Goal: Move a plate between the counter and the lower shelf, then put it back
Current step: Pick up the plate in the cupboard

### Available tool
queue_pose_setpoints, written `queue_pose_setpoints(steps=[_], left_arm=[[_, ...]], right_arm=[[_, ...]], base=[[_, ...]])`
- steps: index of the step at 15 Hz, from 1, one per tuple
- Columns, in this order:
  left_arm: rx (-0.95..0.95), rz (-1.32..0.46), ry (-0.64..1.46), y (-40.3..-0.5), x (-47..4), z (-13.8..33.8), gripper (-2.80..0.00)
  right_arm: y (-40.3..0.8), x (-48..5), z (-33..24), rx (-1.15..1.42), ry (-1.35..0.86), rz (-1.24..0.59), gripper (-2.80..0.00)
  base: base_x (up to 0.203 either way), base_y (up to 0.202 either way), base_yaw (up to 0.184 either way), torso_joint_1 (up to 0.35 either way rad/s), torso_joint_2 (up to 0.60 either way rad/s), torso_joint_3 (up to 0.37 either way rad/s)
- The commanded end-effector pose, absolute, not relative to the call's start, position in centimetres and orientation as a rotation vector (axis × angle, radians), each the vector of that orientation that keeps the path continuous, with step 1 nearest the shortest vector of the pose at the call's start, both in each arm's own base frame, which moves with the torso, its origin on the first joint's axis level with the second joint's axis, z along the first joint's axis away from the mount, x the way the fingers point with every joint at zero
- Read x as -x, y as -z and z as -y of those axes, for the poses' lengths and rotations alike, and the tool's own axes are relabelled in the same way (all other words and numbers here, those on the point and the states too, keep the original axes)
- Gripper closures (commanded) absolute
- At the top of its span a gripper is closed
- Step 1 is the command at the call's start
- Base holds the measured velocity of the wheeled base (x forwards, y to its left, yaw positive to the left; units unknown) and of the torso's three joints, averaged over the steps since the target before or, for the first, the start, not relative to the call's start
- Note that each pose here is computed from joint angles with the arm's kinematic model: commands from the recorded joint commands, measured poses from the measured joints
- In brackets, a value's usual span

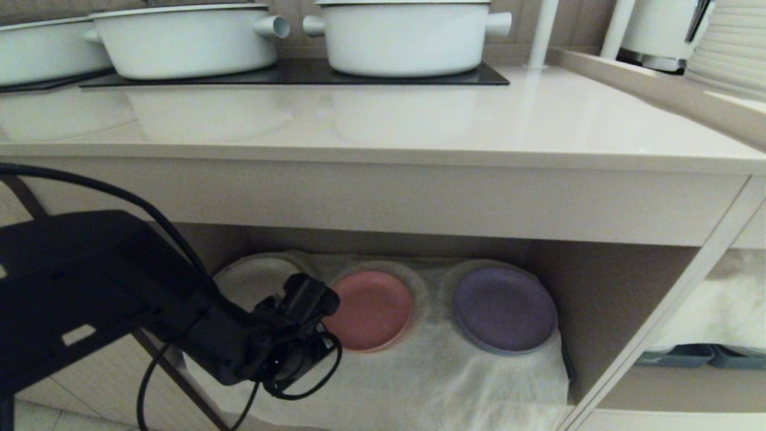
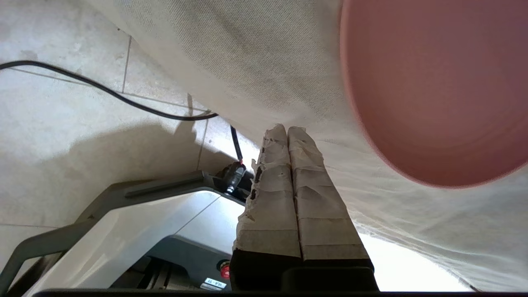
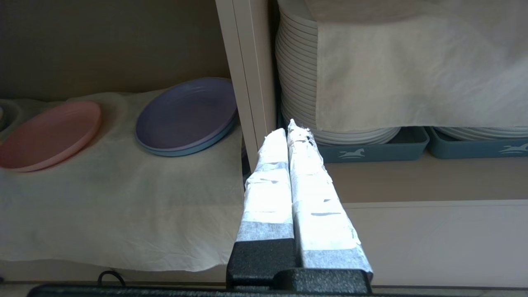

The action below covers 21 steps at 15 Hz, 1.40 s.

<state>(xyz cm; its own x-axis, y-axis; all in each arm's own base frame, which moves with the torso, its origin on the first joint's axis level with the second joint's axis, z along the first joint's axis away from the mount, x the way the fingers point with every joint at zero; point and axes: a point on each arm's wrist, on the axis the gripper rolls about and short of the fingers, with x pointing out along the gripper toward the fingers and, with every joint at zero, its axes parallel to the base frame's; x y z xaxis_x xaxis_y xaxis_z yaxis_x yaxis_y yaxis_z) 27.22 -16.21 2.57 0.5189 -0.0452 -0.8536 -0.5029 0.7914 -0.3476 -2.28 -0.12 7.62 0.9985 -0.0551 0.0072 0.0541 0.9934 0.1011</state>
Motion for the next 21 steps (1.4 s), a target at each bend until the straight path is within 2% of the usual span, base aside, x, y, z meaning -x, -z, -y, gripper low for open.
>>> queue_pose_setpoints(steps=[1, 11, 12, 21], left_arm=[[0.632, -0.987, -0.291, -2.9, -27.4, 16.3, 0.00], [0.610, -0.966, -0.261, -2.7, -29.1, 17.1, 0.00], [0.613, -0.966, -0.264, -2.6, -29.2, 17.2, -2.80], [0.601, -0.974, -0.268, -2.2, -29.4, 17.3, -2.80]], right_arm=[[-7.6, 2.3, 0.1, -0.101, 0.055, 0.010, 0.00], [-7.6, 2.3, 0.1, -0.102, 0.055, 0.010, 0.00], [-7.6, 2.3, 0.1, -0.101, 0.055, 0.010, 0.00], [-7.6, 2.3, 0.1, -0.101, 0.055, 0.010, 0.00]], base=[[0.000, 0.000, 0.000, 0.000, 0.00, 0.000], [0.000, 0.000, 0.000, 0.000, 0.00, 0.000], [0.000, 0.000, 0.000, 0.000, 0.00, 0.000], [0.000, 0.000, 0.000, 0.000, 0.00, 0.000]])
